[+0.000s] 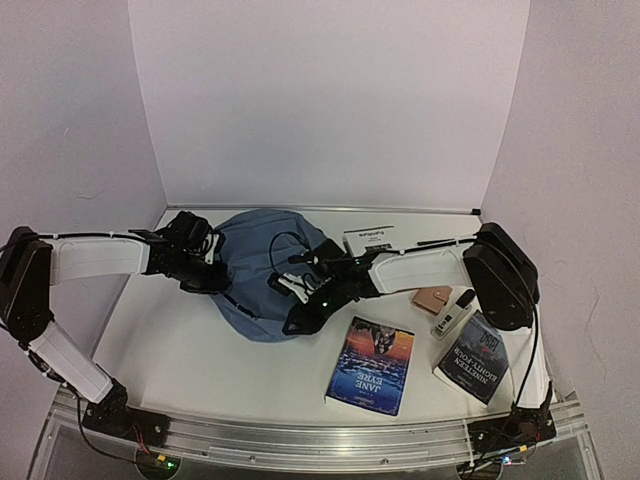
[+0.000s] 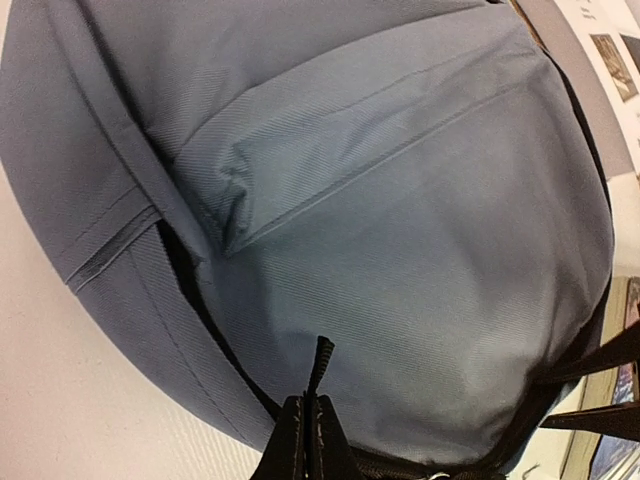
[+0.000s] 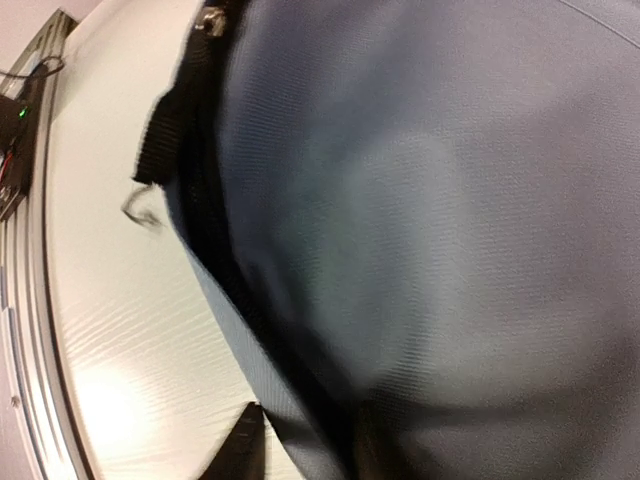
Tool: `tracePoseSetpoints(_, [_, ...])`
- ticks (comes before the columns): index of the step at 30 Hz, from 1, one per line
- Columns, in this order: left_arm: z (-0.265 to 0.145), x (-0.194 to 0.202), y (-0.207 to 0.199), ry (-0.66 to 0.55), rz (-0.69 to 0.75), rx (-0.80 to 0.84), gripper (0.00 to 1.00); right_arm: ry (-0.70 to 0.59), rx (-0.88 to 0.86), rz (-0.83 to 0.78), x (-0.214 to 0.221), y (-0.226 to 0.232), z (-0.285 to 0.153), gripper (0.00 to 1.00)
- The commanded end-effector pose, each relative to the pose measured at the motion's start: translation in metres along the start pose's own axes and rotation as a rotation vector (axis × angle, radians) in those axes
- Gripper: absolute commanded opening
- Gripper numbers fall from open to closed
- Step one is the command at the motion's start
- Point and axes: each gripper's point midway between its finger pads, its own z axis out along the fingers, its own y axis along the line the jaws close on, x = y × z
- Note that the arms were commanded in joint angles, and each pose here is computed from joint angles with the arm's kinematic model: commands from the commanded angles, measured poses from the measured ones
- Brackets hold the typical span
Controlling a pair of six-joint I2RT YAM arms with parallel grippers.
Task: Pack the student bag
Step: Unzip the student bag at the center of the board.
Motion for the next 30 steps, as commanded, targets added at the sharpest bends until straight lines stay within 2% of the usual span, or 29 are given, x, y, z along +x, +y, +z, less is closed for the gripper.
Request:
tracePoseSetpoints(1, [0.0, -0.03, 0.018, -0.091, -0.076, -0.05, 0.0, 0.107, 0.077, 0.007, 0.038, -0.02, 0.011, 0.0])
tracePoseSetpoints(13, [-0.003, -0.071, 0.11, -0.187, -0.304, -0.181, 0.0, 0.148, 0.095, -0.02, 0.059, -0.021, 0.004, 0.0])
tracePoseSetpoints(21, [0.006, -0.097, 0.14, -0.211, -0.401, -0.12, 0.01, 0.164, 0.076, -0.062, 0.065, -0.012, 0.004, 0.0])
tracePoseSetpoints(24, [0.004, -0.105, 0.134, -0.218, -0.404, -0.071, 0.03, 0.167, 0.047, -0.11, 0.062, 0.005, 0.003, 0.0])
tracePoseSetpoints(26, [0.001, -0.106, 0.124, -0.216, -0.397, -0.019, 0.04, 0.155, 0.021, -0.132, 0.053, 0.017, 0.0, 0.07])
tracePoseSetpoints(28, [-0.003, -0.103, 0.116, -0.214, -0.4, 0.025, 0.07, 0.131, -0.014, -0.141, 0.039, 0.03, -0.007, 0.27])
tracePoseSetpoints(30, [-0.01, -0.095, 0.111, -0.214, -0.407, 0.043, 0.15, 0.088, -0.037, -0.137, 0.017, 0.04, -0.017, 0.51])
